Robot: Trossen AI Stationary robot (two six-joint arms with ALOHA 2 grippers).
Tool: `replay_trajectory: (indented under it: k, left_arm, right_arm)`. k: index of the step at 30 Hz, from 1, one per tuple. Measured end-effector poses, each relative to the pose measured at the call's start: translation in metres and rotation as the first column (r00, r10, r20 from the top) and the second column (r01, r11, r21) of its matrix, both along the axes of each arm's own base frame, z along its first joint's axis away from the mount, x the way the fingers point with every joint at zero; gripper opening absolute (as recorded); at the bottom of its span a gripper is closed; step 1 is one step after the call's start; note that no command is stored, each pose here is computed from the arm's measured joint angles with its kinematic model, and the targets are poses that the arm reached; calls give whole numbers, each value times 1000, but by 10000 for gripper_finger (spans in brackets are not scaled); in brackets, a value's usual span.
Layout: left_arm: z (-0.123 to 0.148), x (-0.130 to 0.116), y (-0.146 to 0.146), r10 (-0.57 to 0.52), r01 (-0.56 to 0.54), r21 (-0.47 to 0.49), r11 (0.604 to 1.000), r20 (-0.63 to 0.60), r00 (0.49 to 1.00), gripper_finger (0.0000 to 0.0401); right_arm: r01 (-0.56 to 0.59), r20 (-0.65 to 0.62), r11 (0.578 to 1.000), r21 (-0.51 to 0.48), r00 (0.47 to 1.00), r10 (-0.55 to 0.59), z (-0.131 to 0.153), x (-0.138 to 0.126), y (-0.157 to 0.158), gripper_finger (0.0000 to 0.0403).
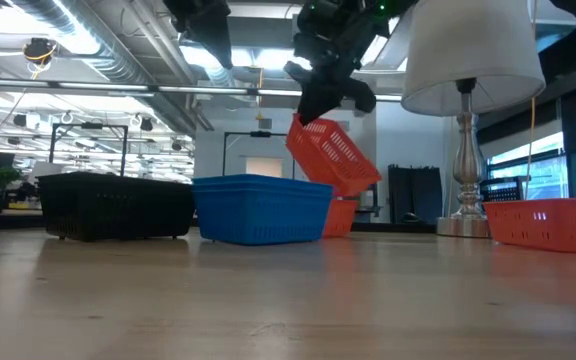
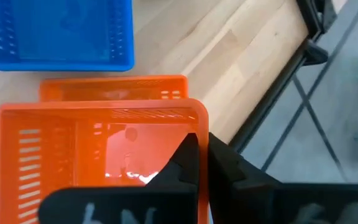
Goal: Stack baskets by color
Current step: Stack the bottom orange bin on the top orange bin
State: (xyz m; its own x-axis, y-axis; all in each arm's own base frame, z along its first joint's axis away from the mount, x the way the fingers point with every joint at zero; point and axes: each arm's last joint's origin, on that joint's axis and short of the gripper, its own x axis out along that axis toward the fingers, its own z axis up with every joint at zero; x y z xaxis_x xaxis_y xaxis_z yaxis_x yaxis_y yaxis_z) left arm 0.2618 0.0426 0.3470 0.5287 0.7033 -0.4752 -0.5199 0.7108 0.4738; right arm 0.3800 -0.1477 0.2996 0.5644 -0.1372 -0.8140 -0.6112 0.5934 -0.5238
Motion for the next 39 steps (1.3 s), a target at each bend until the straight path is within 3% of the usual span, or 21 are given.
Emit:
replay_trajectory:
  k: [33, 39]
  left_arm:
    - [0, 0, 0, 2, -2, -1, 1000, 3, 1000, 85]
    - [0, 0, 0, 2, -2, -1, 1000, 3, 1000, 85]
  right_arm:
    - [-21, -34, 1000, 2, 999, 21, -6, -2, 1, 13]
    - [-3, -29, 1000, 14, 1000, 3, -6, -2, 1, 34]
